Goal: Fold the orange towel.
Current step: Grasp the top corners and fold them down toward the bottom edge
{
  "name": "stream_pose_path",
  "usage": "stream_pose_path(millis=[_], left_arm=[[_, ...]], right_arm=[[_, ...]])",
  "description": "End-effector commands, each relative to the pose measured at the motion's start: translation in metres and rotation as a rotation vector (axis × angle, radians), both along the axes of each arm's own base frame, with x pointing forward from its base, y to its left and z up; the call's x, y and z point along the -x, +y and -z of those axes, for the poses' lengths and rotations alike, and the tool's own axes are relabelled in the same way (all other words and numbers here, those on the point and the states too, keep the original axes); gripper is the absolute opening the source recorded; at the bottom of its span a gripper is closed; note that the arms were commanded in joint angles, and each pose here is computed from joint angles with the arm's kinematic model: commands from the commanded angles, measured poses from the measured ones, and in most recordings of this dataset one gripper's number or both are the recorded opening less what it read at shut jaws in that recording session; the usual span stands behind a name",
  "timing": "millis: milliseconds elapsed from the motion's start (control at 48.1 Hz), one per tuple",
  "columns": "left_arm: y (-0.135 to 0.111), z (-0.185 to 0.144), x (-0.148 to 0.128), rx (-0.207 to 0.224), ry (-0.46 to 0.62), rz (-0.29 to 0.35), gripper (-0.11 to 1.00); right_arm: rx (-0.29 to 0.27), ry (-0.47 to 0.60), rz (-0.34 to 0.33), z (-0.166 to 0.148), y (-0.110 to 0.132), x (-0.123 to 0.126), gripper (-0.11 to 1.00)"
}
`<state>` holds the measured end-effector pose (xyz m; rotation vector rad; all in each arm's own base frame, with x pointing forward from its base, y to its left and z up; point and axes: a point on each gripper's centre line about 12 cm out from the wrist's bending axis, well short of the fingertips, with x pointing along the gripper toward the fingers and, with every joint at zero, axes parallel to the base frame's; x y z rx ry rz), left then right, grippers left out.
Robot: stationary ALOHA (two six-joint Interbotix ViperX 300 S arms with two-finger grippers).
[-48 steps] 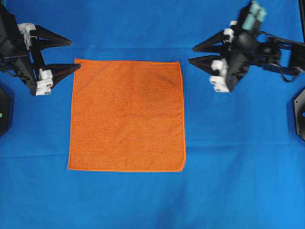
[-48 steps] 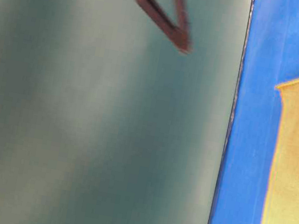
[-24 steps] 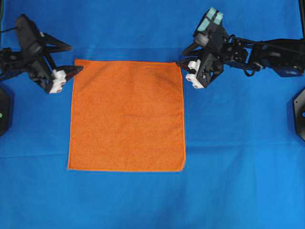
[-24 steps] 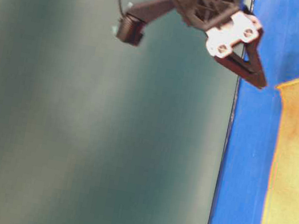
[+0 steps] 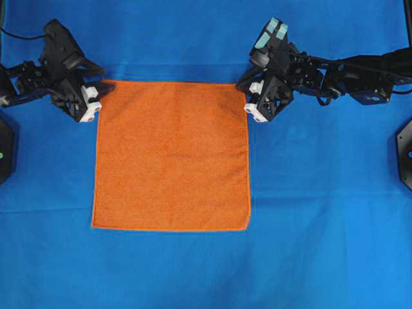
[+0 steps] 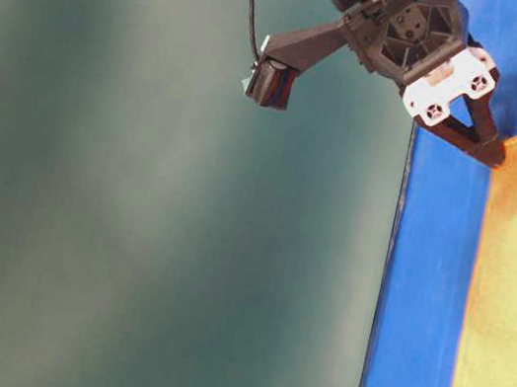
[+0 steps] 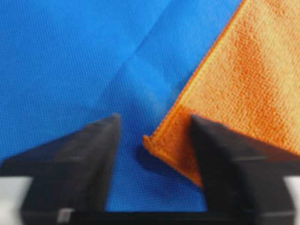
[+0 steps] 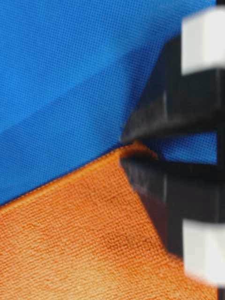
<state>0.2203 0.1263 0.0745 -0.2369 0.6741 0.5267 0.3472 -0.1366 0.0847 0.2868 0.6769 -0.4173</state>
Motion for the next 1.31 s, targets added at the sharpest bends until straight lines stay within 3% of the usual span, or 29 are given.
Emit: stream_pose_path(millis=[0,42,146,437,665,957,1102,1289], left_arm=[[-0.002,-0.004,-0.004,-0.010,-0.012,0.018,0.32],[-0.004,-0.004,-0.005,-0.011,-0.011,0.026,0.21],[-0.007,-0.003,-0.006,-0.013,-0.008,0.041,0.02],[-0.008,-0.009,-0.008,-0.018,-0.013,0.051,0.02],[-0.005,-0.035,-0.015,-0.053,-0.051,0.063,0.01],[-0.011,-0.041,-0.009,-0.026,-0.014,0.072,0.01],[-0.025,-0.042,-0.010,-0.019,0.001,0.126,0.02],[-0.056,-0.048,-0.010,0.004,0.029,0.240,0.02]], right_arm=[[0.018,-0.034,-0.001,-0.011,-0.003,-0.006,0.11],[0.019,-0.035,-0.004,-0.011,-0.003,-0.006,0.02],[0.021,-0.036,-0.010,-0.011,-0.001,-0.007,0.01],[0.022,-0.044,-0.011,-0.015,-0.001,-0.007,0.01],[0.037,-0.081,-0.010,-0.036,0.000,-0.005,0.01],[0.031,-0.078,-0.017,-0.040,0.004,-0.005,0.01],[0.023,-0.078,-0.044,-0.042,0.016,-0.007,0.01],[0.000,-0.060,-0.112,-0.055,0.047,-0.008,0.01]])
